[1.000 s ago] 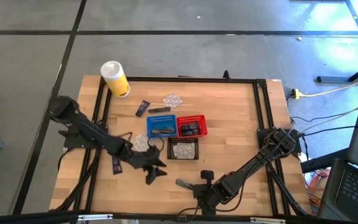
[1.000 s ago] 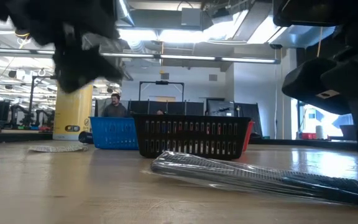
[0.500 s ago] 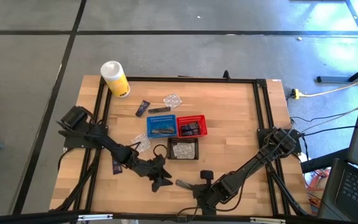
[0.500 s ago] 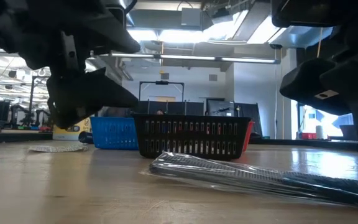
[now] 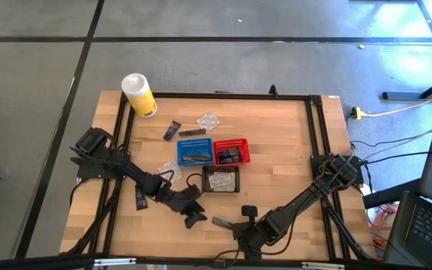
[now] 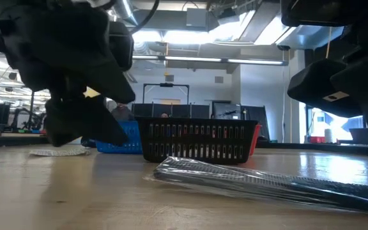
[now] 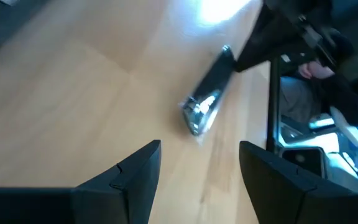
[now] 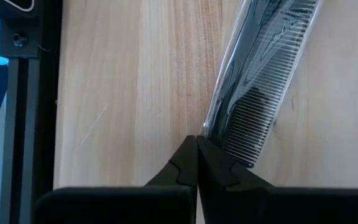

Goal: Pick & Place Travel size toiletries
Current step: Put the black comb into the blue bin

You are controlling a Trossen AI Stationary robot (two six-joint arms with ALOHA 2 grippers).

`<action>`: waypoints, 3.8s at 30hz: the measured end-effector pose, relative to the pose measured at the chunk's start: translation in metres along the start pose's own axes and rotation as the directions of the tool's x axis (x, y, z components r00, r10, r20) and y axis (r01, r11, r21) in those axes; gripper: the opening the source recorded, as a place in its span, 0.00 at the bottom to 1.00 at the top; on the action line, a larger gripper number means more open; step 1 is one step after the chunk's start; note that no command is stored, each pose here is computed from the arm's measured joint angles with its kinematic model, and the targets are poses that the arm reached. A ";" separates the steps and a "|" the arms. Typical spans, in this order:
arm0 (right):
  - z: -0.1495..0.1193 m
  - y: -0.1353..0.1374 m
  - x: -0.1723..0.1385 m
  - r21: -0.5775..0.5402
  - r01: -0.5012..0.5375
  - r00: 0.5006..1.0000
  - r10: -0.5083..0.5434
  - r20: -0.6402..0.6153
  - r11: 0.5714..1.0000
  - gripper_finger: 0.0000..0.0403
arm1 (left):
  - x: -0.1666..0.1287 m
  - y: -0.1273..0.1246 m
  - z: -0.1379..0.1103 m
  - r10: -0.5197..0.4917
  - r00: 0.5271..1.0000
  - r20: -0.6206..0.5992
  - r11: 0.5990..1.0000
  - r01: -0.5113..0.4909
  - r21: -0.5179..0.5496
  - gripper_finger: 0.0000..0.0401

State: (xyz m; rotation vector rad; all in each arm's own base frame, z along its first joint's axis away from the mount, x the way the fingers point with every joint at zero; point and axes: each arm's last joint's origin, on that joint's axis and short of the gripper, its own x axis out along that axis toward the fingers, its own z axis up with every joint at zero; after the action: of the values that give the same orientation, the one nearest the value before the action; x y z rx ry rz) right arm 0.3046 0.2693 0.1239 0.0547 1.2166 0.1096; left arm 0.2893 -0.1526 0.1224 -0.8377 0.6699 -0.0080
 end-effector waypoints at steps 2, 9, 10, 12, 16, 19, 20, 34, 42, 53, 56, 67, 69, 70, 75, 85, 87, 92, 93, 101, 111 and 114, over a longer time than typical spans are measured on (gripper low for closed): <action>0.000 0.000 0.000 0.000 0.000 1.000 0.000 0.000 1.000 0.00 | 0.000 0.003 0.001 0.029 1.000 0.008 1.000 -0.029 -0.004 0.53; 0.000 0.000 0.000 -0.003 0.001 1.000 -0.001 0.000 1.000 0.00 | 0.005 0.010 -0.004 0.080 0.997 0.005 0.997 -0.080 -0.016 0.53; 0.000 0.000 0.000 -0.003 0.001 1.000 -0.001 0.000 1.000 0.00 | 0.008 0.012 -0.006 0.080 0.997 -0.002 0.996 -0.080 -0.025 0.53; 0.000 0.000 0.000 -0.003 0.001 1.000 -0.001 -0.001 1.000 0.00 | 0.017 0.011 -0.007 0.063 0.998 -0.002 0.997 -0.063 -0.034 0.53; 0.000 0.000 0.000 -0.003 0.001 1.000 -0.001 -0.001 1.000 0.00 | 0.037 0.006 -0.009 0.010 1.000 -0.014 1.000 -0.010 -0.019 0.53; 0.000 0.000 0.000 -0.003 0.001 1.000 -0.001 -0.001 1.000 0.00 | 0.047 -0.001 -0.006 -0.014 0.999 -0.031 1.000 0.014 0.012 0.53; 0.000 0.000 0.000 -0.003 0.001 1.000 -0.001 -0.002 1.000 0.00 | 0.048 -0.003 -0.004 -0.015 0.999 -0.041 1.000 0.016 0.019 0.53; 0.000 0.000 0.000 -0.004 -0.001 1.000 0.001 -0.003 1.000 0.00 | 0.050 0.004 -0.001 0.088 0.991 -0.098 0.996 -0.088 0.004 0.53; 0.000 0.000 0.000 -0.008 0.000 1.000 0.000 -0.003 1.000 0.00 | 0.050 0.003 -0.002 0.081 0.991 -0.104 0.997 -0.081 -0.001 0.53; 0.000 0.000 0.000 -0.008 0.001 1.000 -0.001 -0.002 1.000 0.00 | 0.054 -0.001 -0.002 0.074 0.990 -0.117 0.997 -0.071 0.026 0.40; 0.000 0.000 0.000 -0.013 0.001 1.000 -0.001 -0.002 1.000 0.00 | 0.054 -0.002 -0.002 0.068 0.991 -0.115 0.997 -0.066 0.026 0.38; 0.003 -0.004 0.001 -0.033 -0.004 1.000 0.004 0.000 0.999 0.00 | 0.054 -0.003 -0.002 0.047 0.992 -0.118 0.999 -0.045 0.023 0.37; 0.003 -0.004 0.001 -0.035 -0.003 1.000 0.003 0.003 0.999 0.00 | 0.054 -0.003 -0.001 0.045 0.992 -0.121 0.999 -0.043 0.022 0.36; 0.004 -0.004 0.001 -0.034 -0.002 1.000 0.002 0.003 0.999 0.00 | 0.054 -0.003 -0.002 0.044 0.992 -0.122 0.999 -0.042 0.022 0.35; 0.004 -0.004 0.001 -0.034 -0.002 1.000 0.002 0.005 0.999 0.00 | 0.055 -0.006 -0.001 0.016 0.992 -0.121 1.000 -0.013 0.023 0.30; 0.004 -0.004 0.001 -0.032 0.000 1.000 0.001 0.009 0.999 0.00 | 0.055 -0.008 0.000 -0.009 0.994 -0.113 0.999 0.013 0.037 0.12; 0.004 -0.004 0.001 -0.032 0.000 1.000 0.000 0.009 0.999 0.00 | 0.055 -0.008 0.000 -0.012 0.993 -0.114 0.999 0.017 0.048 0.07; 0.004 -0.004 0.001 -0.036 -0.009 1.000 0.009 0.003 0.999 0.00 | 0.055 -0.008 0.000 -0.016 0.993 -0.117 0.998 0.024 0.064 0.02; 0.004 -0.004 0.001 -0.036 -0.013 1.000 0.013 0.000 0.999 0.00 | 0.055 -0.008 0.000 -0.016 0.993 -0.117 0.998 0.024 0.064 0.02; 0.005 0.001 -0.018 -0.037 -0.065 0.998 0.066 0.014 0.997 0.16 | 0.055 -0.008 0.001 -0.013 0.994 -0.110 0.998 0.020 0.061 0.01; -0.010 0.010 -0.032 0.077 -0.018 1.000 0.019 -0.018 0.997 0.39 | 0.045 -0.015 0.007 -0.020 0.994 -0.108 0.996 0.030 0.088 0.01; -0.013 0.014 -0.033 0.082 -0.007 1.000 0.007 0.000 0.997 0.40 | 0.033 -0.027 0.016 -0.050 0.995 -0.089 0.992 0.060 0.110 0.01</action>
State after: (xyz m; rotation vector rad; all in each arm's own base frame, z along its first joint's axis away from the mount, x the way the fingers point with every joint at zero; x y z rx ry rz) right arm 0.2804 0.2788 0.1519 0.1302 1.2212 0.0661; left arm 0.3313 -0.1686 0.1302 -0.7499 0.7209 -0.1312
